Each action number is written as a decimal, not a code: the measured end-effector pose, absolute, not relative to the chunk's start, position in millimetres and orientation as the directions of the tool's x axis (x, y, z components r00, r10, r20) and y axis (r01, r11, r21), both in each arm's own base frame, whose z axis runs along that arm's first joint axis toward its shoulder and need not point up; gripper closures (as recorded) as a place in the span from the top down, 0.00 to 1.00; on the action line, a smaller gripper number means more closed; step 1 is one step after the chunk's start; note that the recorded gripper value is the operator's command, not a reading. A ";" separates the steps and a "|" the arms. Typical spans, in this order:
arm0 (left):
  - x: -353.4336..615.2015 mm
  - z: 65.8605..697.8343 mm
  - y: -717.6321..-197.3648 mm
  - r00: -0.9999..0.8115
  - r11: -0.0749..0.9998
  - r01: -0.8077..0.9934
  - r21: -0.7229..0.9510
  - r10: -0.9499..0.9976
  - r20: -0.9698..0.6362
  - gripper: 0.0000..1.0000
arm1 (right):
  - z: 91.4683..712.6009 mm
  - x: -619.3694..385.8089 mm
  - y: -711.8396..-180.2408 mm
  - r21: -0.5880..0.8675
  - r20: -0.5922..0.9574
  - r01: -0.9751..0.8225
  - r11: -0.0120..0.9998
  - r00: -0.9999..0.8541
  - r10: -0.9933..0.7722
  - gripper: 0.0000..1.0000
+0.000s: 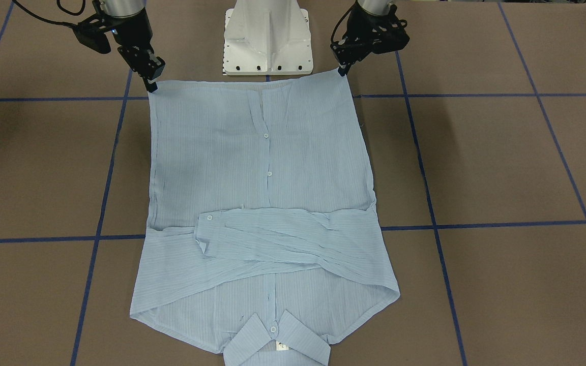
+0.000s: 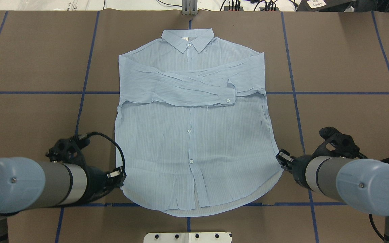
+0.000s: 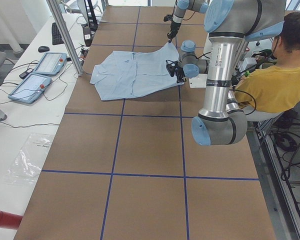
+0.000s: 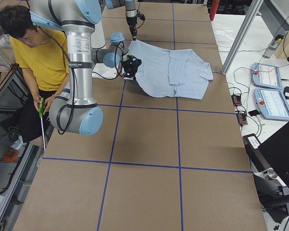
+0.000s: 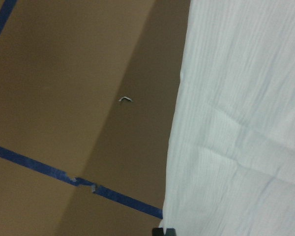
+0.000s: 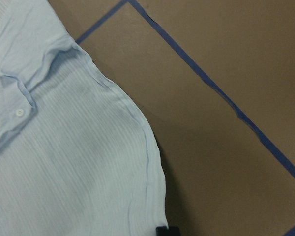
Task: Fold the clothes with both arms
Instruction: 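Grasp both hem corners and fold them up toward the collar with both grippers, then lay the hem down near the collar and open both grippers, then move the right gripper down along the folded shirt's side edge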
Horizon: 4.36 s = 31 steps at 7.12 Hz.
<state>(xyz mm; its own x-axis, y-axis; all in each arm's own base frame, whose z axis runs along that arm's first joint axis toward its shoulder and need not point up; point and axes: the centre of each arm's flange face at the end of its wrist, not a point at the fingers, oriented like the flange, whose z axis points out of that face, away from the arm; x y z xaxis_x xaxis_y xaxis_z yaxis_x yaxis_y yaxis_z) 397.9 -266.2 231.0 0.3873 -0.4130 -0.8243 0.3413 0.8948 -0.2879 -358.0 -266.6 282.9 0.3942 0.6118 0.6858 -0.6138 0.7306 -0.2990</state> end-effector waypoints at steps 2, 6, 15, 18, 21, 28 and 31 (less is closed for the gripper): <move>368.6 216.1 -338.5 0.332 0.865 0.451 -0.221 -0.392 -0.858 0.00 | 264.6 -349.8 -309.4 -0.251 0.723 -0.641 0.725 0.373 0.581 0.00; 336.1 215.5 -415.9 0.313 0.835 0.535 -0.127 -0.335 -0.889 0.00 | 257.8 -356.3 -407.3 -0.184 0.724 -0.656 0.732 0.413 0.552 0.00; 424.0 364.0 -625.5 0.324 0.752 0.659 0.031 -0.246 -0.913 0.00 | 328.5 -445.1 -662.1 -0.064 0.652 -0.699 0.712 0.511 0.560 0.00; 437.0 369.2 -641.2 0.340 0.744 0.667 0.038 -0.258 -0.904 0.00 | 359.0 -454.5 -673.6 -0.053 0.649 -0.697 0.715 0.520 0.555 0.00; 441.2 367.0 -642.4 0.350 0.753 0.656 0.052 -0.243 -0.905 0.07 | 375.0 -456.4 -675.5 -0.041 0.637 -0.688 0.724 0.540 0.550 0.40; 432.8 386.4 -635.7 0.391 0.772 0.611 0.172 -0.107 -0.914 0.58 | 367.1 -393.9 -574.4 -0.162 0.743 -0.638 0.753 0.423 0.519 1.00; 432.3 382.0 -632.7 0.384 0.772 0.611 0.176 -0.094 -0.919 0.58 | 380.4 -412.6 -486.2 -0.305 0.712 -0.631 0.714 0.347 0.611 0.88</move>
